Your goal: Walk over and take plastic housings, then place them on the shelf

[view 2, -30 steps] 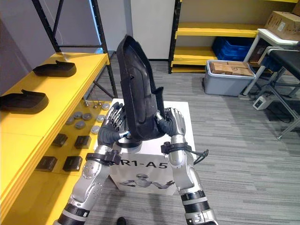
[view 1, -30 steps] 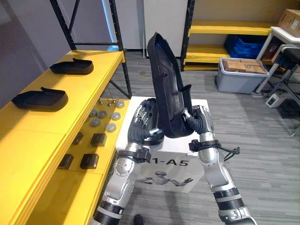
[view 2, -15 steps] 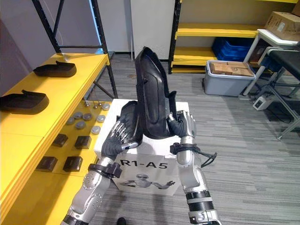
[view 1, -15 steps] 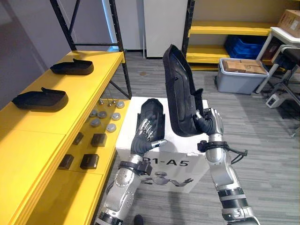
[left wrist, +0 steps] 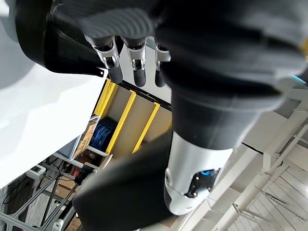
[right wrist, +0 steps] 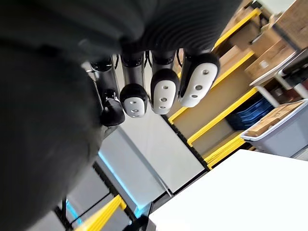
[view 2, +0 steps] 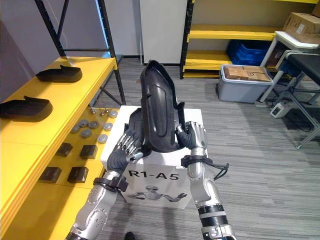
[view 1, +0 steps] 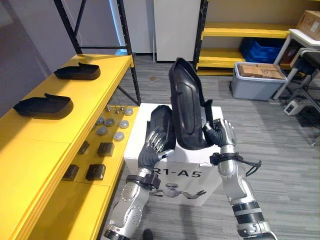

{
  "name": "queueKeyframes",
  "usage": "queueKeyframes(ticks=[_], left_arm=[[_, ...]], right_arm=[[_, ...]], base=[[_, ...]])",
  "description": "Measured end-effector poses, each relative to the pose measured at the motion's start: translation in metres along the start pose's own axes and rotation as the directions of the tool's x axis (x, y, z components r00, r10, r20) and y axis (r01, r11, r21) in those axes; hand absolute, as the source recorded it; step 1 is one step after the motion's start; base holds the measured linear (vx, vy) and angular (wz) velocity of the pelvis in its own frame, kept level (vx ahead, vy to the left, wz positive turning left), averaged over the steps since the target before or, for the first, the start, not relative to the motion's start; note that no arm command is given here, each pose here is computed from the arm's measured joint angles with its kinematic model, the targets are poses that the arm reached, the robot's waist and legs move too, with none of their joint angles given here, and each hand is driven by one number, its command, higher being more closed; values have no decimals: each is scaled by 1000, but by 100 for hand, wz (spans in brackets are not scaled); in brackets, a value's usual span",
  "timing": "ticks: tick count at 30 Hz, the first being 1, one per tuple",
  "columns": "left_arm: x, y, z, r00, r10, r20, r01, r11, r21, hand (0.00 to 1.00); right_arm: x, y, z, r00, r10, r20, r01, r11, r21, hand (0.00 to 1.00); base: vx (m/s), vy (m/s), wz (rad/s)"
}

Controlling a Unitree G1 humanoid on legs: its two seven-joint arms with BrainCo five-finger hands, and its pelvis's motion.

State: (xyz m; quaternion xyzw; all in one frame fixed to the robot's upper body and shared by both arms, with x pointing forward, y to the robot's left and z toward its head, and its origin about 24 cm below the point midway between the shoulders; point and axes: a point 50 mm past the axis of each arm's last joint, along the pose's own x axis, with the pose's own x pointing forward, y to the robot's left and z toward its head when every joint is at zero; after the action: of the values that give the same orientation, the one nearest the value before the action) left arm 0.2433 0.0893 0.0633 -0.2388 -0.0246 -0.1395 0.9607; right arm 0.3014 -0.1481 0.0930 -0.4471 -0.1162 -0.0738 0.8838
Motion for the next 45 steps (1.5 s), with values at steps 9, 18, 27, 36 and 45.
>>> queueKeyframes(ticks=[9,18,27,36,45], left_arm=[[6,0,-13,998,2,-69,-2,1000,6,0],[9,6,-20,993,17,-114,-14,1000,27,0],[6,21,-29,984,62,-168,-54,997,56,0],[5,41,-37,963,139,-229,-124,989,81,100],[7,54,-32,948,232,-219,-219,972,82,100]], right_arm=[[-8,16,-3,994,109,19,-107,990,-88,100],[-11,18,-5,990,137,40,-130,981,-144,100],[-16,23,-5,978,192,82,-173,964,-201,100],[-29,37,4,935,300,190,-247,934,-257,100],[-43,41,22,910,292,293,-235,948,-216,0]], base=[[0,0,0],[0,0,0],[-1,0,-2],[-9,-1,-5],[0,0,0]])
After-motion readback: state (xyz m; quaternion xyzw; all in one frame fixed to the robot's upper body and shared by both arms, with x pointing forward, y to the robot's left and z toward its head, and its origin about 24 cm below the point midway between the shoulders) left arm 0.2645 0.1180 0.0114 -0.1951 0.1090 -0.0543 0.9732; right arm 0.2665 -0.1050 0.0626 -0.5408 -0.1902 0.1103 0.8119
